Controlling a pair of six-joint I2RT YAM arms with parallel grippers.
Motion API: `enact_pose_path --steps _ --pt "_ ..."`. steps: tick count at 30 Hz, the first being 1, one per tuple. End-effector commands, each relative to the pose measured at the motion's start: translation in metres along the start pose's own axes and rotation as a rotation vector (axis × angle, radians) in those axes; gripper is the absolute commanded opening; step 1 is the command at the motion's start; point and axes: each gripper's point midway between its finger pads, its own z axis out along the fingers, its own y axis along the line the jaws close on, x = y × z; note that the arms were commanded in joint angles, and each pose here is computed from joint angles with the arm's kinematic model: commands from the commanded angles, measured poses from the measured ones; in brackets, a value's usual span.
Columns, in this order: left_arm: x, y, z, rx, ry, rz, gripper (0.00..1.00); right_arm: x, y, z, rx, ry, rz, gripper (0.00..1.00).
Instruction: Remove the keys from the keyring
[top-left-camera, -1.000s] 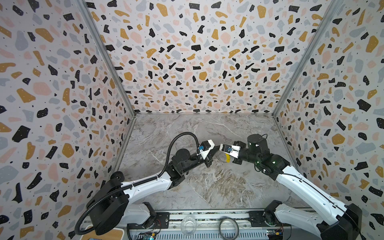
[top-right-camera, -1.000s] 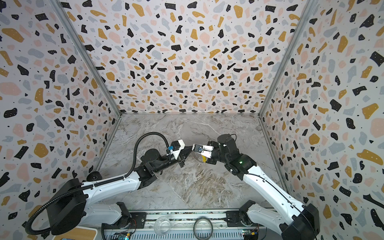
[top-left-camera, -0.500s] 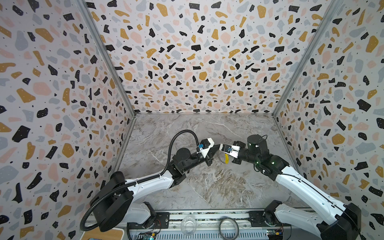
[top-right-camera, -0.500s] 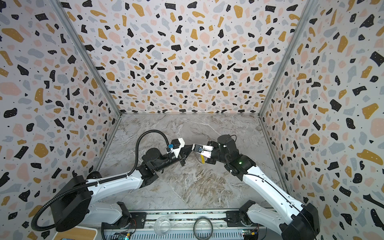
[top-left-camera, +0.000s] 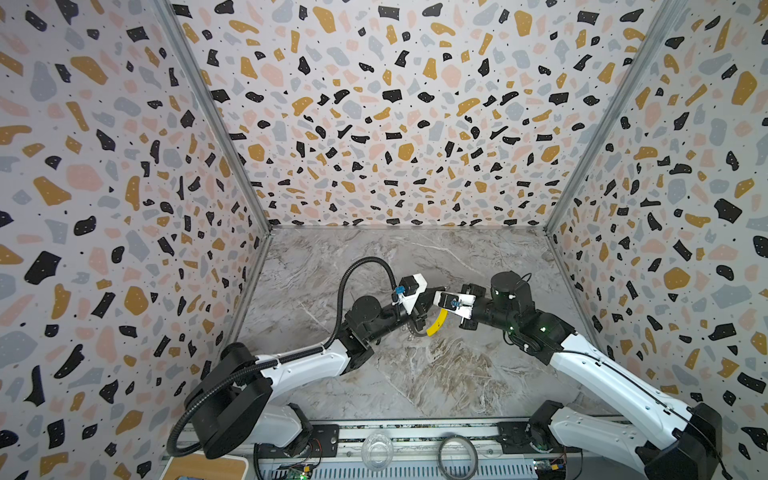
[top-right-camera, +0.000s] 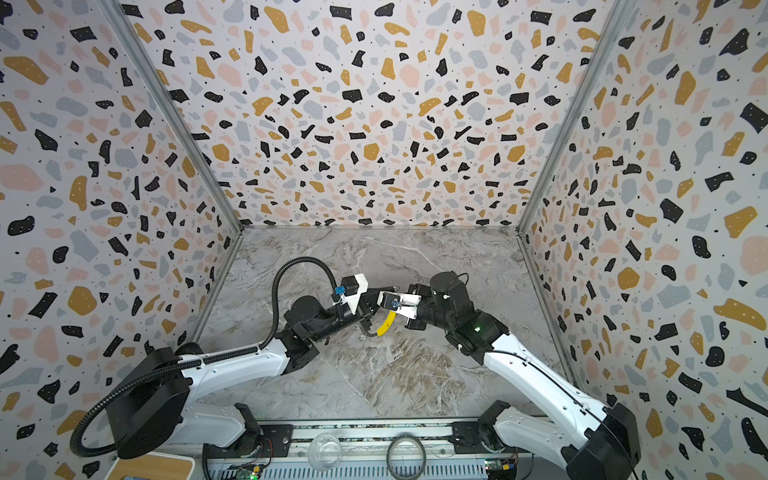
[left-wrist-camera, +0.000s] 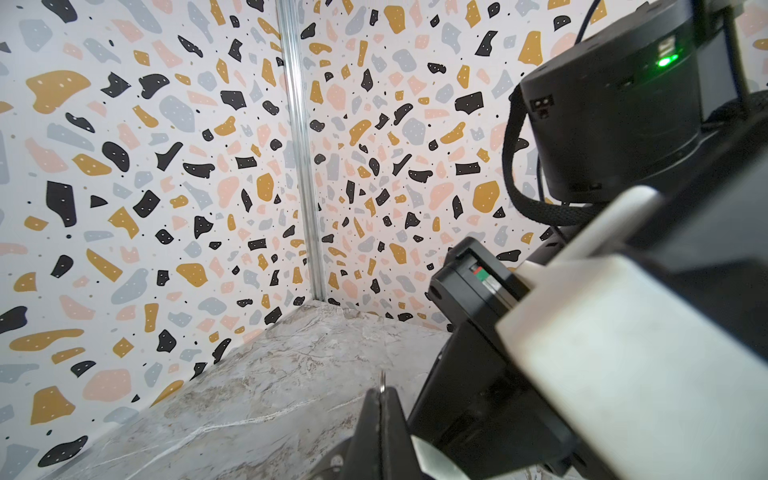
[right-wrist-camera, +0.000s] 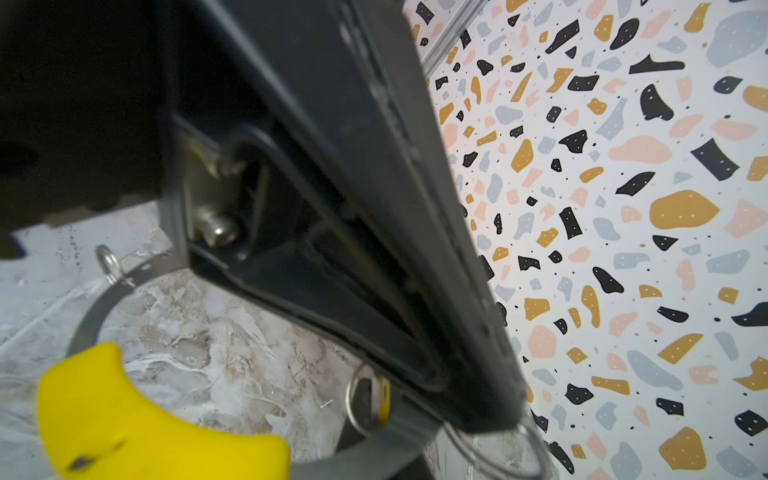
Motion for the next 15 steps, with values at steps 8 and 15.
enact_pose_path --steps 8,15 --pt "-0.032 0.007 -0.007 -0.036 -0.097 0.038 0.0 0.015 -0.009 -0.013 0.038 0.031 0.061 0.0" --pt "-0.027 0.018 -0.012 -0.077 -0.065 0.056 0.0 0.053 -0.011 -0.024 0.068 0.129 0.101 0.0"
